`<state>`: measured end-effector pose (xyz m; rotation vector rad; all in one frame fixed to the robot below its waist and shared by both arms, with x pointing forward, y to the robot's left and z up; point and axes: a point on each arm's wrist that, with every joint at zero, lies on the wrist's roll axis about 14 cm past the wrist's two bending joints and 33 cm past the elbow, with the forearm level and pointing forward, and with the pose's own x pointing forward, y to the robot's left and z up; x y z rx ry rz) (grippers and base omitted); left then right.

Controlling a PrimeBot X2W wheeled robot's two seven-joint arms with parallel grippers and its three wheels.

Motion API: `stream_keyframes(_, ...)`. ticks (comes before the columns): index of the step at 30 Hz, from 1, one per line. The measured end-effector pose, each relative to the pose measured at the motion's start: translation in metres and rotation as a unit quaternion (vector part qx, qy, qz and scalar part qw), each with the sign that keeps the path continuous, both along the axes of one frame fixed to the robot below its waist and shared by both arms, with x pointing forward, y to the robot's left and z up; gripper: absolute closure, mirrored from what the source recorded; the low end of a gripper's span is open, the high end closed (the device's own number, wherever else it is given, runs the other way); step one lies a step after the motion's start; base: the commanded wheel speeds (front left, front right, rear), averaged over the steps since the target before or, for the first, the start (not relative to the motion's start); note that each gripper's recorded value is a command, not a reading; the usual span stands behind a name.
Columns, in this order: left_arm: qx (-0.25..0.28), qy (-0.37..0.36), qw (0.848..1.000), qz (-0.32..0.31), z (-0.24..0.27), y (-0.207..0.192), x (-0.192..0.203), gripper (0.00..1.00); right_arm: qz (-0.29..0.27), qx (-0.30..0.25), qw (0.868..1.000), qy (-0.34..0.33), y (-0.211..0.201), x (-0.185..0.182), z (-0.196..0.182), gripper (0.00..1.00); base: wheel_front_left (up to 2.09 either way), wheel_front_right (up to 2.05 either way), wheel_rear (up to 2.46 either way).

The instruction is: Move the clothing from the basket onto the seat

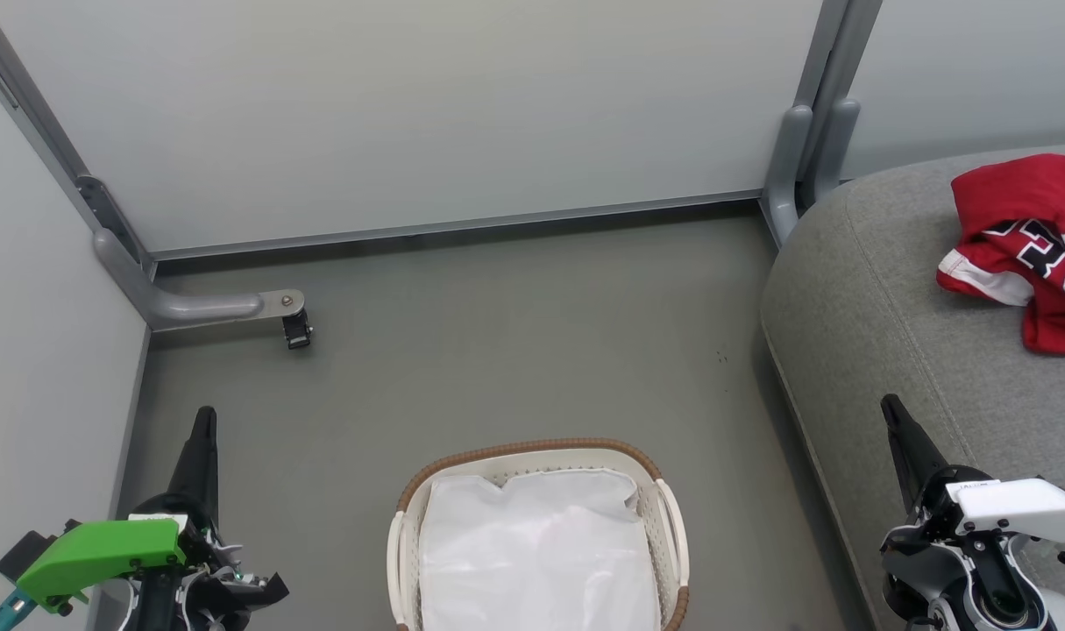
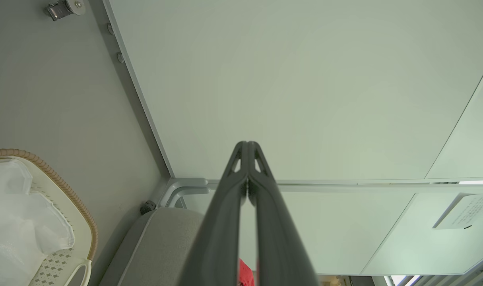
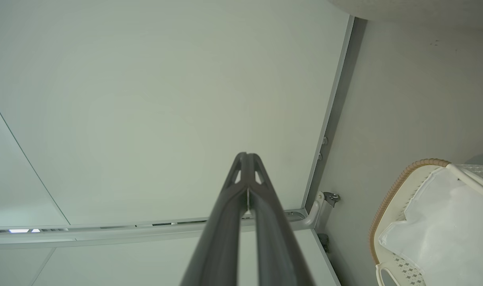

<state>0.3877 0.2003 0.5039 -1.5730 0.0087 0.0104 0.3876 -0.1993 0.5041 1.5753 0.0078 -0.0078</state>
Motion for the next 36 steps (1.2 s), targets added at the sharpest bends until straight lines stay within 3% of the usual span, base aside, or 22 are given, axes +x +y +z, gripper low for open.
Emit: stream_keyframes(36, 0.0, 0.0, 1.0, 0.0, 0.0, 0.0, 0.0, 1.0, 0.0, 0.001, 1.0, 0.0, -0.0005, 0.0001, 0.0002, 1.0, 0.0, 0.0, 0.0)
